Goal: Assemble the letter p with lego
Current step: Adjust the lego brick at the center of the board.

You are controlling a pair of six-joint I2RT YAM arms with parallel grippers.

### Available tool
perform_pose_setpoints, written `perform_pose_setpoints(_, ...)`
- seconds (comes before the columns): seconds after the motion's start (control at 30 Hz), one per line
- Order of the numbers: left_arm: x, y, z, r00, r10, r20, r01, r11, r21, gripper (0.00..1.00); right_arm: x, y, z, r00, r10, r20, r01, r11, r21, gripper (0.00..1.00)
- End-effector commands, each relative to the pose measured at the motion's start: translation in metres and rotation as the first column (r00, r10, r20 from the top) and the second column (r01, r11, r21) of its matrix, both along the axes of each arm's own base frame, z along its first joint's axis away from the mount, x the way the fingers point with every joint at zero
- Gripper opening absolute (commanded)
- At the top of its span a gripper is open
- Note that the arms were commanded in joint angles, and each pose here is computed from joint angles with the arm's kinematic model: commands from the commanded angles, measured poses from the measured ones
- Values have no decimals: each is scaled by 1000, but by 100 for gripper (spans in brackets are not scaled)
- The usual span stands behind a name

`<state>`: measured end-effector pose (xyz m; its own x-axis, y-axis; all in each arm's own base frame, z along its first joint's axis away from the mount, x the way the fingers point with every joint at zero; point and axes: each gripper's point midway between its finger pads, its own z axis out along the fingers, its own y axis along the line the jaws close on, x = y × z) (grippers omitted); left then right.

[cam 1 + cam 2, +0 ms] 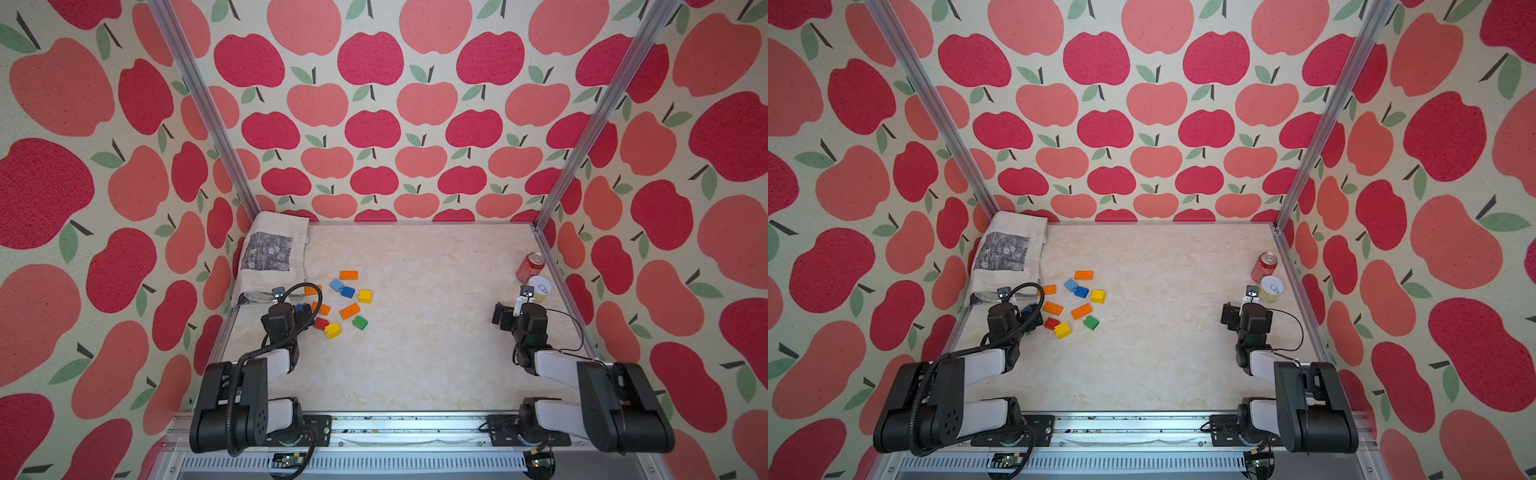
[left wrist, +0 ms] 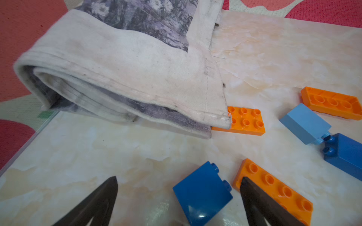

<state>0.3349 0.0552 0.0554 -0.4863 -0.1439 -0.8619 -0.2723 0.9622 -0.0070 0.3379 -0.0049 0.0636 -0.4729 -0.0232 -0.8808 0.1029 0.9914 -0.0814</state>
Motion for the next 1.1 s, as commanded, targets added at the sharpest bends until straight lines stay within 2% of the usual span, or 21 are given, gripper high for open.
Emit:
perform_pose_setpoints(0.0, 59, -1, 28, 983, -39, 182, 22, 995, 95, 99, 56, 11, 33, 980, 58, 192, -33, 991, -131, 99)
perform_pose_setpoints(0.93, 59, -1, 28, 982, -41, 182, 24, 995, 95, 99, 55, 11, 32, 979, 59, 193, -34, 991, -132, 99)
perform_pose_setpoints(1.07, 58, 1, 28, 983, -32, 182, 15, 996, 92, 99, 48, 18, 38, 965, 104, 241, -73, 988, -135, 99)
